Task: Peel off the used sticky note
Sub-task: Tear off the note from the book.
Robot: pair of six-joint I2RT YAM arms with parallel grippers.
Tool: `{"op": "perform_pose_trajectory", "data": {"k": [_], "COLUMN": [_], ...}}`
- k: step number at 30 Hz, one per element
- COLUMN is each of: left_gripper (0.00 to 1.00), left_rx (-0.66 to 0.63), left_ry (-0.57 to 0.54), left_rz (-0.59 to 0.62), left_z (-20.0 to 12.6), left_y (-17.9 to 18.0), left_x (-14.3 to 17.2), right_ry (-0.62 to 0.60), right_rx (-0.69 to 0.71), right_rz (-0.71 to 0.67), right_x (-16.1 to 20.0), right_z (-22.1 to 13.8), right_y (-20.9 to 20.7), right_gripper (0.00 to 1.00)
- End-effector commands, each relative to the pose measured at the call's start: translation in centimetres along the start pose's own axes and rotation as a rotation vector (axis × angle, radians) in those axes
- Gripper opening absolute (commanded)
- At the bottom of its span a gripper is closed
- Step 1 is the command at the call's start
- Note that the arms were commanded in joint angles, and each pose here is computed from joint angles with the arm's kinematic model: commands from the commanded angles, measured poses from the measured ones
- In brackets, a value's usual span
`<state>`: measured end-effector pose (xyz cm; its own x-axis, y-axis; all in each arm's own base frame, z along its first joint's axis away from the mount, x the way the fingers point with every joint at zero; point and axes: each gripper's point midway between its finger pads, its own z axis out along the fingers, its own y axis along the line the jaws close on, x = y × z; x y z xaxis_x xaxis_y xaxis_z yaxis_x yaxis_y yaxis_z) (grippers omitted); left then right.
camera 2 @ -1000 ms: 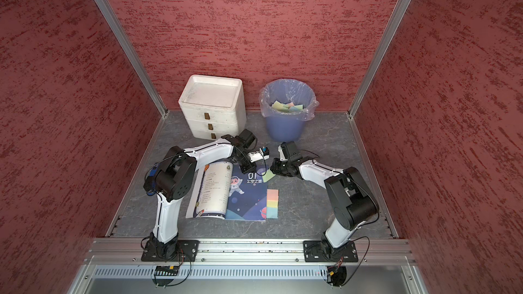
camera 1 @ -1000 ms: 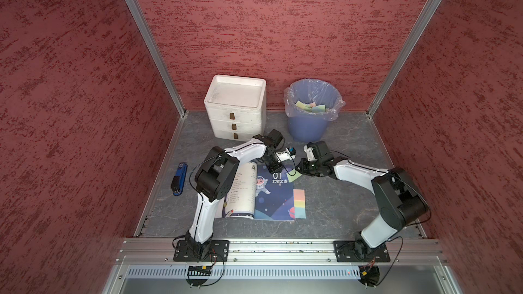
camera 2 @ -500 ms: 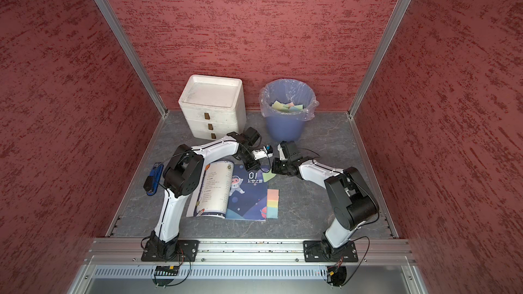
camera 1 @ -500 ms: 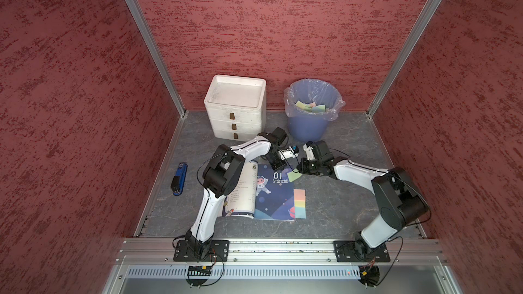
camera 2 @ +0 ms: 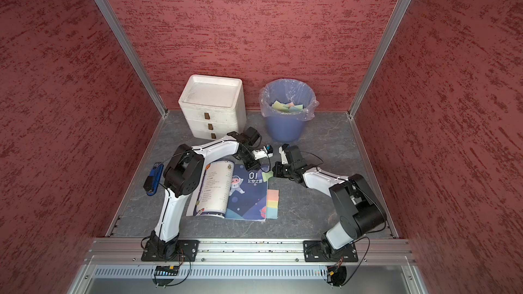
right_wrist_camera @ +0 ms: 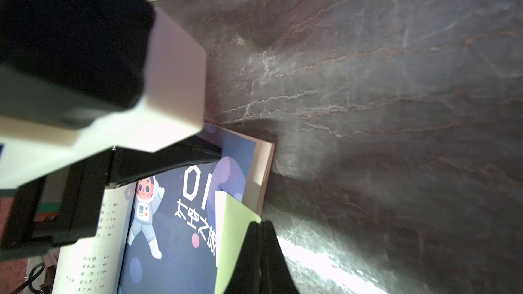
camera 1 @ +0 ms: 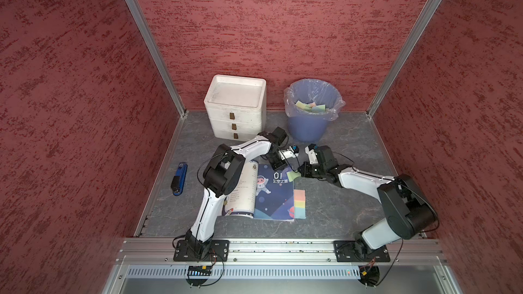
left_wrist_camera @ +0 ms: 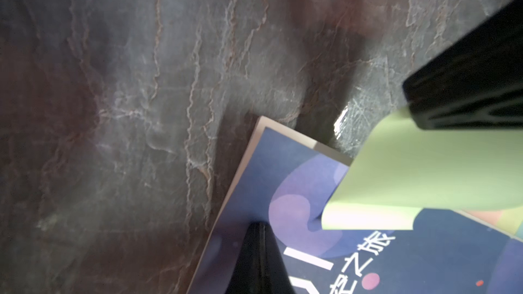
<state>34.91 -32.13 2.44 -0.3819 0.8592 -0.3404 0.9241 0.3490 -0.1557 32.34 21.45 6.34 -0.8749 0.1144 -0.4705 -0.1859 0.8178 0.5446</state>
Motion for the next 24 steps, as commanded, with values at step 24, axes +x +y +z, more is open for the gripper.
{"op": "perform_pose_trajectory", "data": {"k": [24], "left_gripper": [0.00], "left_rx": [0.018], "left_ry": [0.073], "left_rz": [-0.030], "left_z": [1.4], "left_y": [0.2], "left_x": [2.5], "right_ry": [-0.091], "right_rx": [-0.122], "right_rz": [-0.107], "right_x": [3.0], "right_z": [-5.6], "right_y": [4.1], "right_gripper": [0.00]}}
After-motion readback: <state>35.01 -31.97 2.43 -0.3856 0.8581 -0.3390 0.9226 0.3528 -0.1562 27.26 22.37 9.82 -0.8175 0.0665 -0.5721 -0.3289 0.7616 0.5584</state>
